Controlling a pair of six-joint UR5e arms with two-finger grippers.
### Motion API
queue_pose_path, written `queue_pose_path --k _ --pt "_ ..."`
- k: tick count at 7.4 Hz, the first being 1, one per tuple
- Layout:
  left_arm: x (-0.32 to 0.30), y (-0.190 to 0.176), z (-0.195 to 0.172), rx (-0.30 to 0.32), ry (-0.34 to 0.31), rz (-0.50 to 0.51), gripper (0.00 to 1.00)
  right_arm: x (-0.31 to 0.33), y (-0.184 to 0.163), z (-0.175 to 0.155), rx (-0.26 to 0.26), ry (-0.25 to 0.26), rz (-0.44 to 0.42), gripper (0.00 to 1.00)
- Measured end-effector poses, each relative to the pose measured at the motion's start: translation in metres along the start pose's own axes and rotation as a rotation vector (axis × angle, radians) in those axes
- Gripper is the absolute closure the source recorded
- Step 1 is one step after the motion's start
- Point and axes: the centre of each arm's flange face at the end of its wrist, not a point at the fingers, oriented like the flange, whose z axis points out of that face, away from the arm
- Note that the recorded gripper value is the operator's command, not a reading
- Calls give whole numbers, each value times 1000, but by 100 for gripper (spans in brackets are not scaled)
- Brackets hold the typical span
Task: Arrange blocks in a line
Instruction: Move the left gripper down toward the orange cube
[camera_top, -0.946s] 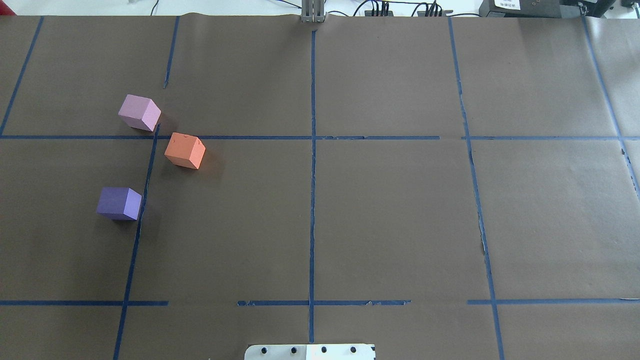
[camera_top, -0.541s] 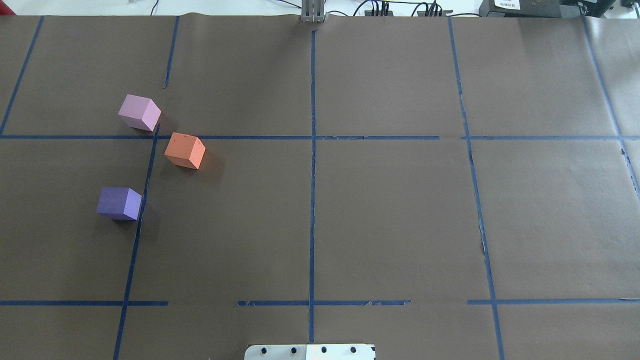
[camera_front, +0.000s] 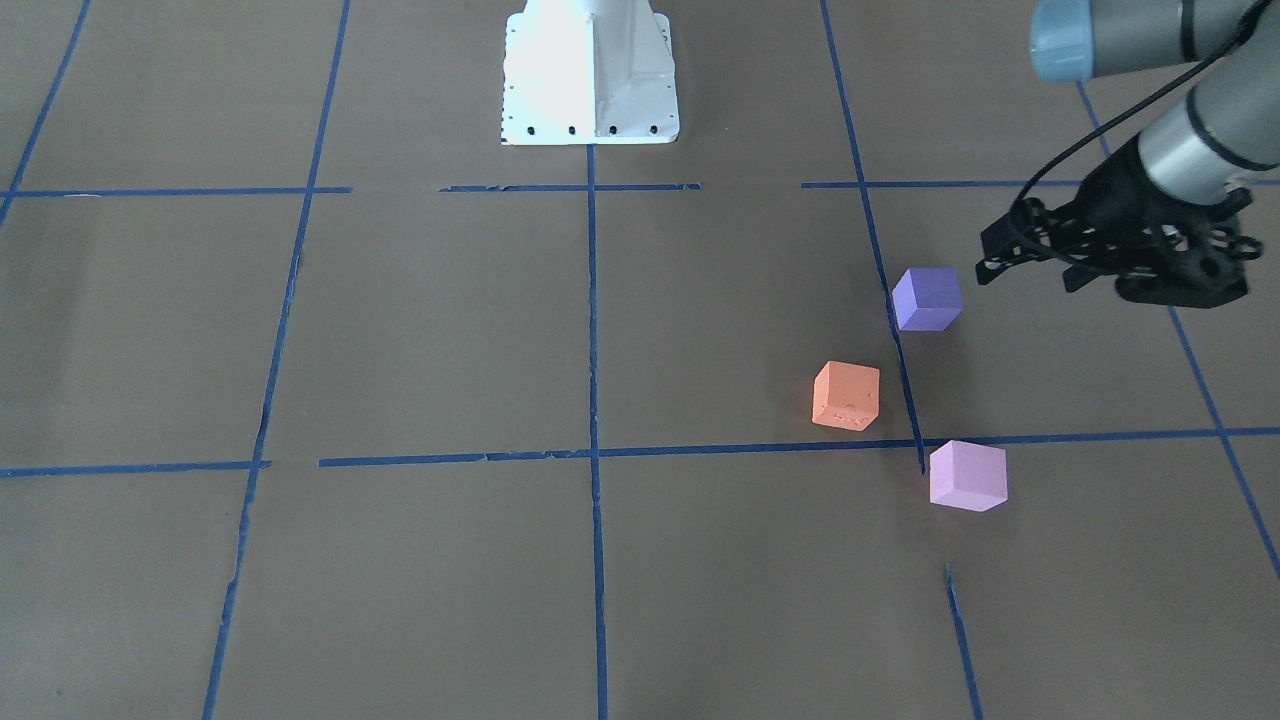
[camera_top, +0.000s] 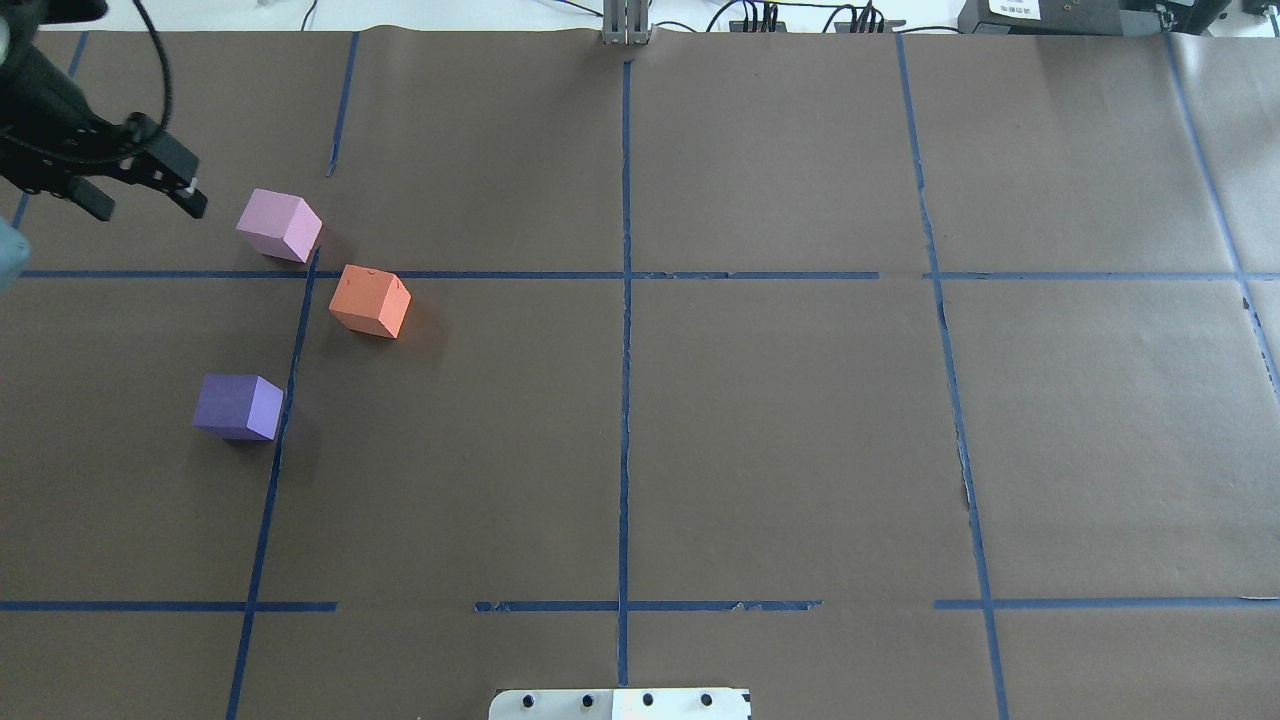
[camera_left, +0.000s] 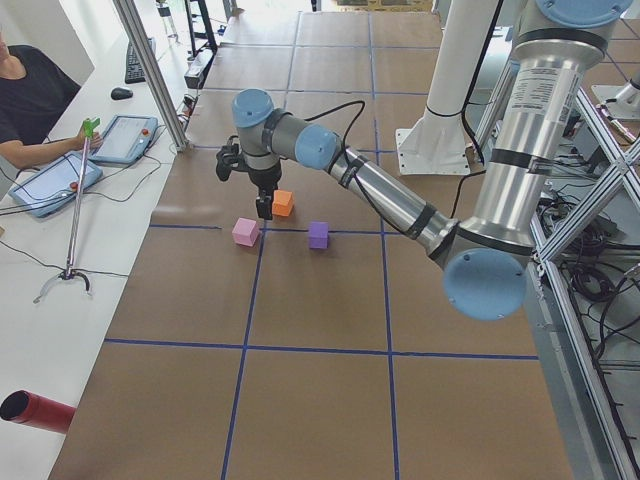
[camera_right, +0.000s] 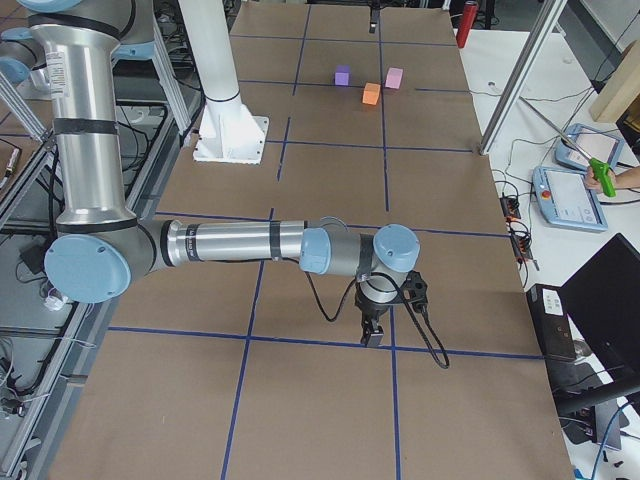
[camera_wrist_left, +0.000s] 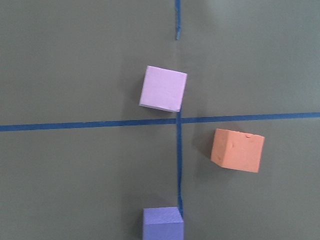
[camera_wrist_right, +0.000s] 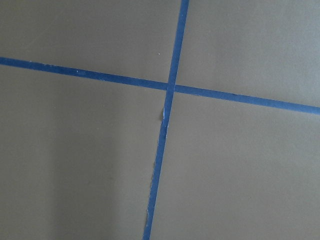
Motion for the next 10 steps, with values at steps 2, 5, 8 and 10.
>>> queue_pose_path --k 2,5,8,10 --pt "28 -10 50 -9 -16 24 0 0 0 0 0 0 0 0" --pt "39 -20 108 -38 -42 48 0 0 0 0 0 0 -1 0" --pt "48 -36 136 -40 -58 48 0 0 0 0 0 0 -1 0" --pt "55 -36 152 -40 -46 25 0 0 0 0 0 0 -1 0"
